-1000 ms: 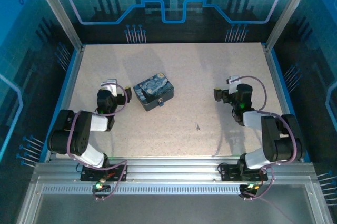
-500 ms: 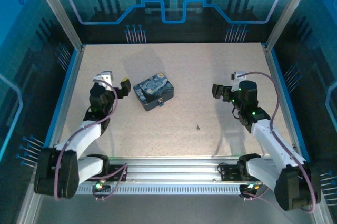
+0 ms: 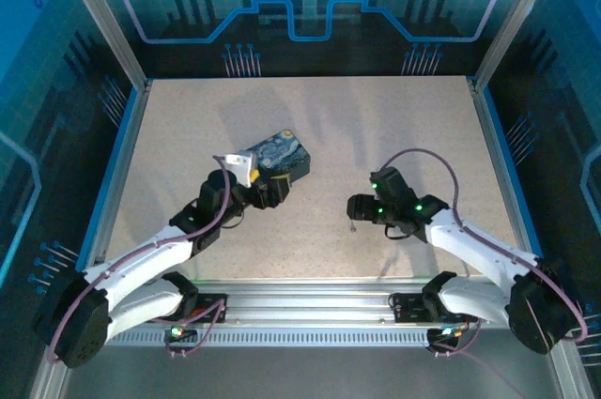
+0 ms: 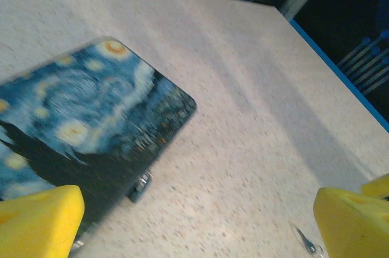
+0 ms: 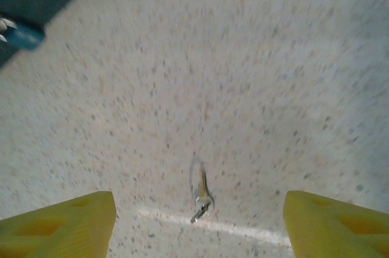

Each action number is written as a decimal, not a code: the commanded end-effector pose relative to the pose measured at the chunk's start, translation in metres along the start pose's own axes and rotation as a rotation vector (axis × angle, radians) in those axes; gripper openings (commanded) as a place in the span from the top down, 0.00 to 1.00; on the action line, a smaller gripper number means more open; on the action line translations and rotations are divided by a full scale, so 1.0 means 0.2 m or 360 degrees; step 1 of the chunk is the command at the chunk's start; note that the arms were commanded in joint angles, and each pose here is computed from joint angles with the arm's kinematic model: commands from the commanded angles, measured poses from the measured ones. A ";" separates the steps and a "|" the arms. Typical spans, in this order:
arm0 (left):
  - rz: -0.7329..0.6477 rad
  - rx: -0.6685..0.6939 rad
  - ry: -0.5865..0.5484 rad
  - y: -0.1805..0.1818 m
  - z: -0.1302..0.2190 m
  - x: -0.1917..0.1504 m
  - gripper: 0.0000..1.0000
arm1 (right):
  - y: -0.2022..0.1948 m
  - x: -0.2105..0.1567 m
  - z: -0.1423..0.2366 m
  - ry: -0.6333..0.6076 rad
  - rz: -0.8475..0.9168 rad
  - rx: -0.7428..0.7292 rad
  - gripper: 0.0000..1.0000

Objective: Unlock a padlock with a key

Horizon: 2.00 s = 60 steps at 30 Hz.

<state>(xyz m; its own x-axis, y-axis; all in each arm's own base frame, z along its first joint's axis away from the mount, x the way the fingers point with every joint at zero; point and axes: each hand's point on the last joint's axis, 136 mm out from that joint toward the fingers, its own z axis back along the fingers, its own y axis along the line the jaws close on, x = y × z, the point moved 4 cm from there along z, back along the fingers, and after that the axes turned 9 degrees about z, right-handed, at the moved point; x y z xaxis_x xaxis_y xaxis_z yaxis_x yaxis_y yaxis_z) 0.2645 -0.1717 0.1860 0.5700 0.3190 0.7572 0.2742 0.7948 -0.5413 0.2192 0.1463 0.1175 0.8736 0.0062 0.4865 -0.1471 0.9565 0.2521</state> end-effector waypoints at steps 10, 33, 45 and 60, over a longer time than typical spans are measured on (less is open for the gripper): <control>0.0029 -0.0058 0.0059 -0.08 -0.10 -0.11 0.01 | 0.09 -0.12 -0.20 0.0295 -0.0017 -0.0187 0.48; 0.0027 -0.0014 0.0044 -0.07 -0.06 -0.11 0.01 | 0.06 -0.23 -0.27 0.0414 0.0022 -0.0329 0.64; 0.0025 0.0000 0.0049 -0.06 -0.05 -0.11 0.01 | 0.07 -0.26 -0.27 0.0439 0.0041 -0.0354 0.76; 0.0023 -0.0016 0.0024 -0.07 -0.02 -0.09 0.01 | 0.08 -0.25 -0.27 0.0409 0.0079 -0.0345 0.95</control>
<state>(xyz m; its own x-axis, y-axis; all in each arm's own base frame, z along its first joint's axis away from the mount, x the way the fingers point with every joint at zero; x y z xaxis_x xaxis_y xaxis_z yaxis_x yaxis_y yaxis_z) 0.2573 -0.1944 0.1798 0.5870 0.3188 0.7441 0.2836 0.7800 -0.5579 0.2036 0.1771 0.0541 0.9578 0.0808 0.2759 -0.1009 0.9931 0.0595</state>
